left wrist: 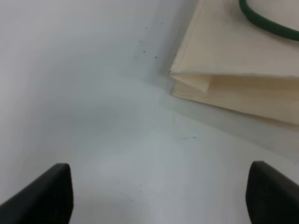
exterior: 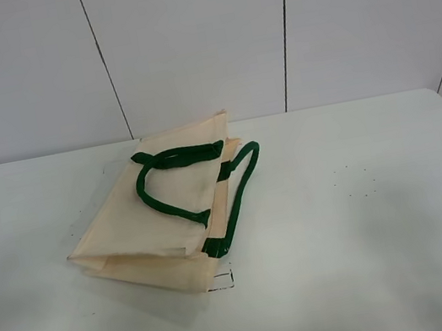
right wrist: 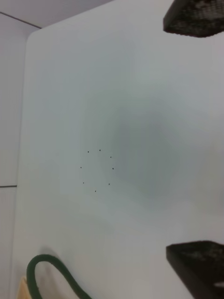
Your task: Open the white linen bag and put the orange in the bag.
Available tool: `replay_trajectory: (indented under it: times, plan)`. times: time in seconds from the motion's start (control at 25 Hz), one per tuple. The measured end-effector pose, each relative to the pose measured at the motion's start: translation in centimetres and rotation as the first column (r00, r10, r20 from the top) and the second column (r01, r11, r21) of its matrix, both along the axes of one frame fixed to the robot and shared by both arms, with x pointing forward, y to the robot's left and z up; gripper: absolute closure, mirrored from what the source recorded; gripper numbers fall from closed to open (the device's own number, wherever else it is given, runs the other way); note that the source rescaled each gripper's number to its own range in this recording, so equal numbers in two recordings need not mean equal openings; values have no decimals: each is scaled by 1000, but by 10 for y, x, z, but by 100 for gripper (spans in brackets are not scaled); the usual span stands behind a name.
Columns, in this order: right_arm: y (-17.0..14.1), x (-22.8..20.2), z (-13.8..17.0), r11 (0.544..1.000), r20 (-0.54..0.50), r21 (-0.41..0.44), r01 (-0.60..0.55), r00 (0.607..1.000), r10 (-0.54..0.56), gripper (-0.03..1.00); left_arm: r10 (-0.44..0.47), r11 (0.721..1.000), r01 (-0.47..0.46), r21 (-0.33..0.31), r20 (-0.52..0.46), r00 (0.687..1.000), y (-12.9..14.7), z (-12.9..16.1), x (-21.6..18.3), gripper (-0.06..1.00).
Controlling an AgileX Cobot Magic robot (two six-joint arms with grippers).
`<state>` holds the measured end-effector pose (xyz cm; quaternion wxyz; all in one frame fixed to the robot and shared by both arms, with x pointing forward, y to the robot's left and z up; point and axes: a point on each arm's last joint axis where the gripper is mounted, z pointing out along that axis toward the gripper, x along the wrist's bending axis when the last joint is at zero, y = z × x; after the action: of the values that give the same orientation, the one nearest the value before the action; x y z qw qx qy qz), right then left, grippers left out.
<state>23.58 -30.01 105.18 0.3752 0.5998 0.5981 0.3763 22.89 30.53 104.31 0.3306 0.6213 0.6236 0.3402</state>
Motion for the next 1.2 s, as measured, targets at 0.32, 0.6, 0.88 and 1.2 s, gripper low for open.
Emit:
replay_trajectory:
  times: [0.32, 0.6, 0.88, 1.2]
  plan:
    - [0, 0, 0, 1000, 0, 0, 0, 1000, 0, -3, -14, 1000, 14, 0, -1, 1000, 0, 0, 0, -2]
    - [0, 0, 0, 1000, 0, 0, 0, 1000, 0, -3, -14, 1000, 14, 0, -1, 1000, 0, 0, 0, -2]
    - [0, 0, 0, 1000, 0, 0, 0, 1000, 0, -3, 19, 1000, -19, 0, -1, 1000, 0, 0, 0, -2]
    - [0, 0, 0, 1000, 0, 0, 0, 1000, 0, -3, 20, 1000, -20, 0, -1, 1000, 0, 0, 0, -2]
